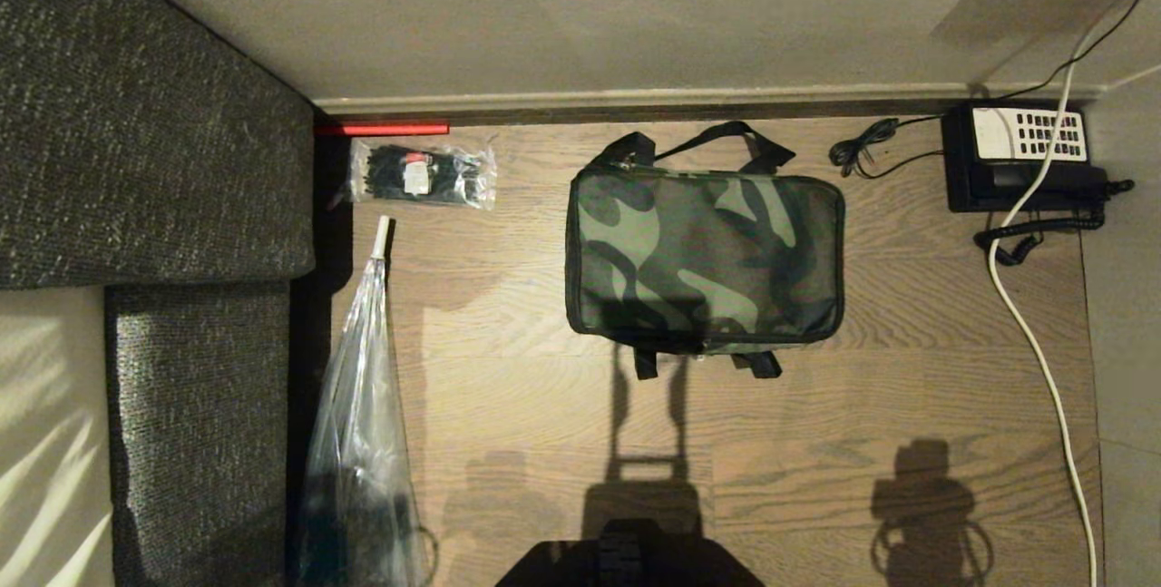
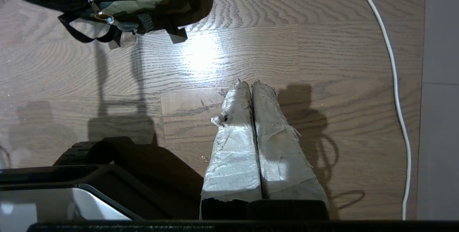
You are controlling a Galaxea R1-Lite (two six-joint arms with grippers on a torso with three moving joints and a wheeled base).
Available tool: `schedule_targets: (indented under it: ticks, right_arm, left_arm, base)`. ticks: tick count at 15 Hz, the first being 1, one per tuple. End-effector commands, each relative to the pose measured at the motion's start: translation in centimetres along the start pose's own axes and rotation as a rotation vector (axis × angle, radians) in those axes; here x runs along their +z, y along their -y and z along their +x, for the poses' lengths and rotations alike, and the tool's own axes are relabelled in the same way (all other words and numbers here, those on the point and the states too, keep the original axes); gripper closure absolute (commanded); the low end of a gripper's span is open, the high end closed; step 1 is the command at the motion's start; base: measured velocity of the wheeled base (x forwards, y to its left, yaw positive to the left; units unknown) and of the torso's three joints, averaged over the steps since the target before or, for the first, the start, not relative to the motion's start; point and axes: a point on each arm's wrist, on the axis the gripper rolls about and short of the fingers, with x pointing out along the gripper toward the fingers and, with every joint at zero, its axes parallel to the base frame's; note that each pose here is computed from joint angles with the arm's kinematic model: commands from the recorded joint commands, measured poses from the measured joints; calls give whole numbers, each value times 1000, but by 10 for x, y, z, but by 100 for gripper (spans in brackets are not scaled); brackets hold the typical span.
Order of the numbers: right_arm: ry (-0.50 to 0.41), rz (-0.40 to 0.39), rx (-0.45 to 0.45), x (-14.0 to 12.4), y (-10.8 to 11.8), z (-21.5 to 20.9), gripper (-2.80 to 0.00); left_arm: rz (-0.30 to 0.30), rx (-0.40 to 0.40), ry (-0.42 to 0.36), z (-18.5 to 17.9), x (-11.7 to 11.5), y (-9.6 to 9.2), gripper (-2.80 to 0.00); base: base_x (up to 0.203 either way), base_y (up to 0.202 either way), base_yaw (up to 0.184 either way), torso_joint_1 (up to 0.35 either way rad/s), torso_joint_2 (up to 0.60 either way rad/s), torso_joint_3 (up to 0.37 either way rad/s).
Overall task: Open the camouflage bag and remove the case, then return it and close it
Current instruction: Open the top of the storage box
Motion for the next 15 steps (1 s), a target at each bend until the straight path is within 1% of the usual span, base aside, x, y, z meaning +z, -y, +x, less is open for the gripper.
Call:
schedule_targets:
  ticks: [1, 2, 4, 5, 6, 7, 9, 10, 11, 13, 15]
  right_arm:
    - [-14, -11, 5, -4, 0, 1, 0]
    - [-22, -3, -2, -4, 0, 1, 0]
    - [0, 31, -6, 2, 0, -1, 0]
    - [22, 44, -8, 14, 0, -6, 0]
    - [11, 56, -8, 31, -1, -15, 0]
    - [-23, 72, 0, 49, -1, -30, 0]
    - [-150, 110, 35, 69, -3, -51, 0]
    - [-206, 144, 43, 80, -3, -47, 0]
    - [-274, 173, 54, 93, -3, -34, 0]
    - [-472, 207, 87, 114, -6, 14, 0]
    - [-643, 236, 150, 120, -12, 68, 0]
  left_arm:
    - [-1, 2, 1, 0, 0, 0, 0]
    - [-1, 0, -1, 0, 0, 0, 0]
    - [-1, 0, -1, 0, 0, 0, 0]
    - [-1, 1, -1, 0, 0, 0, 0]
    - [-1, 0, 1, 0, 0, 0, 0]
    - [-1, 1, 1, 0, 0, 0, 0]
    - [-1, 1, -1, 0, 0, 0, 0]
    - [-1, 0, 1, 0, 0, 0, 0]
    - [-1, 0, 1, 0, 0, 0, 0]
    - [-1, 0, -1, 0, 0, 0, 0]
    - [-1, 1, 0, 0, 0, 0, 0]
  base:
    - [0, 0, 0, 0, 0, 0]
    - [0, 0, 0, 0, 0, 0]
    - [0, 0, 0, 0, 0, 0]
    - [0, 0, 0, 0, 0, 0]
    - [0, 0, 0, 0, 0, 0]
    - [0, 0, 0, 0, 0, 0]
    - [0, 0, 0, 0, 0, 0]
    - [0, 0, 0, 0, 0, 0]
    - [0, 0, 0, 0, 0, 0]
    - [0, 0, 0, 0, 0, 0]
    - [0, 0, 0, 0, 0, 0]
